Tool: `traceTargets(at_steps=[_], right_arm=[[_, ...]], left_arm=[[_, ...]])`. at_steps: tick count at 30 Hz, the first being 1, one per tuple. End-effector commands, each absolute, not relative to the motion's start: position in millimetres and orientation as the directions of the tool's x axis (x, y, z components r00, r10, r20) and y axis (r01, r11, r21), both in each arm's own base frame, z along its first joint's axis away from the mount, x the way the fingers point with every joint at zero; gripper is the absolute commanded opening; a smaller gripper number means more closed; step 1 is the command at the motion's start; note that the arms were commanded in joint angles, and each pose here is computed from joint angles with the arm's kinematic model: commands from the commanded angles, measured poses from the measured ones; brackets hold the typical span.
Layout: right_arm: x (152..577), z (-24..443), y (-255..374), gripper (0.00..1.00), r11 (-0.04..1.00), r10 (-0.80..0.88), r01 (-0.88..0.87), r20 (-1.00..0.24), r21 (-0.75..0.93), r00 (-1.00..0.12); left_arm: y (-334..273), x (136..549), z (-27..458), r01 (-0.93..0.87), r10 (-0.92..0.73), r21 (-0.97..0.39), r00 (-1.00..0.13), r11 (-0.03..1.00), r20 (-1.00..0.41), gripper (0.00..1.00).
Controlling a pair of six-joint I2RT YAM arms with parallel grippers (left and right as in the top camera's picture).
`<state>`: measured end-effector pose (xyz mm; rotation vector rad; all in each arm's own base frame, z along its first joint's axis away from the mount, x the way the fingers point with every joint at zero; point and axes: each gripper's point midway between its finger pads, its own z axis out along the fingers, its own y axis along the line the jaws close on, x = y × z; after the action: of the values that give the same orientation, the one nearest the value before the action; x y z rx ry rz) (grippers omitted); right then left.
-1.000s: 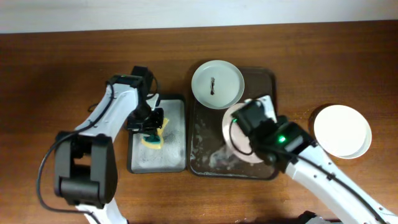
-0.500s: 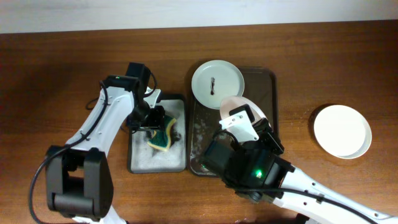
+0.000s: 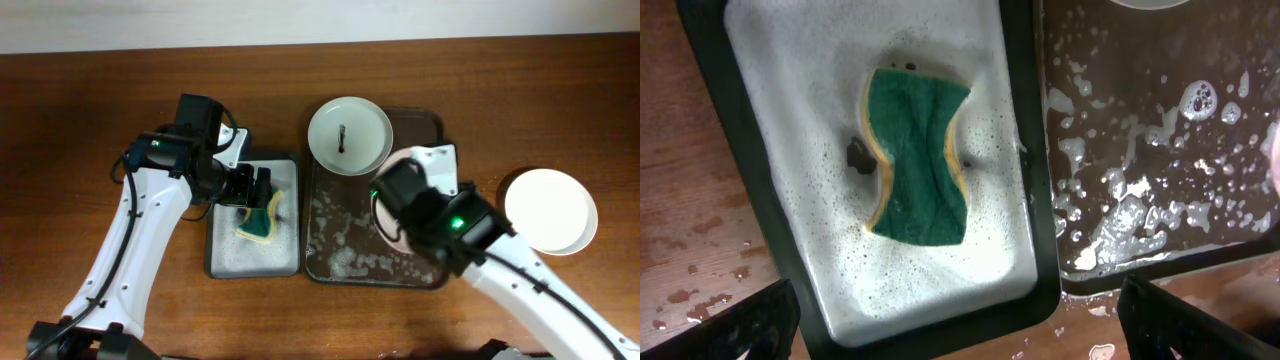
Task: Clean dirty plates on tray and stack at the side
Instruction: 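Stack the pink plate onto the white plate at the right side, then grasp the remaining white plate with the right gripper and pull it to center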
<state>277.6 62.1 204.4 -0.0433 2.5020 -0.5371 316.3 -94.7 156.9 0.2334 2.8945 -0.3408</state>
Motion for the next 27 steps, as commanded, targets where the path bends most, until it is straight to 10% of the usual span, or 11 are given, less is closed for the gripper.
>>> traceTargets(at_steps=[1, 4, 7, 15, 16, 18, 21, 27], right_arm=[[274, 179, 55, 0.04, 0.999, -0.039, -0.024, -0.348, -0.049, -0.937], [283, 182, -39, 0.04, 0.937, 0.336, 0.28, -0.331, 0.207, -0.882], [267, 186, -160, 0.04, 0.698, 0.707, 0.67, -0.386, 0.251, -0.592], [243, 79, -240, 0.06, 0.405, 0.913, 0.896, -0.127, 0.179, -0.388], [256, 86, -234, 0.42, 0.415, 0.91, 0.872, -0.121, 0.26, -0.397], [317, 158, -196, 0.49, 0.604, 0.785, 0.603, -0.26, 0.521, -0.562], [351, 223, -87, 0.5, 0.873, 0.419, 0.203, -0.472, 0.443, -0.776], [417, 137, 102, 0.5, 0.962, -0.173, -0.252, -0.476, 0.107, -0.862]], left_arm=[[-96, 317, 159, 0.187, 0.133, -0.223, -0.962, 0.957, -0.239, 1.0], [-96, 317, 159, 0.187, 0.133, -0.223, -0.962, 0.957, -0.239, 1.0], [-96, 317, 159, 0.187, 0.133, -0.223, -0.962, 0.957, -0.239, 1.0], [-96, 317, 159, 0.187, 0.132, -0.223, -0.962, 0.957, -0.239, 1.0], [-96, 317, 159, 0.187, 0.133, -0.223, -0.962, 0.957, -0.239, 1.0], [-96, 317, 159, 0.187, 0.133, -0.223, -0.962, 0.957, -0.239, 1.0], [-96, 317, 159, 0.187, 0.132, -0.223, -0.962, 0.957, -0.239, 1.0], [-96, 317, 159, 0.187, 0.133, -0.223, -0.962, 0.957, -0.239, 1.0]])
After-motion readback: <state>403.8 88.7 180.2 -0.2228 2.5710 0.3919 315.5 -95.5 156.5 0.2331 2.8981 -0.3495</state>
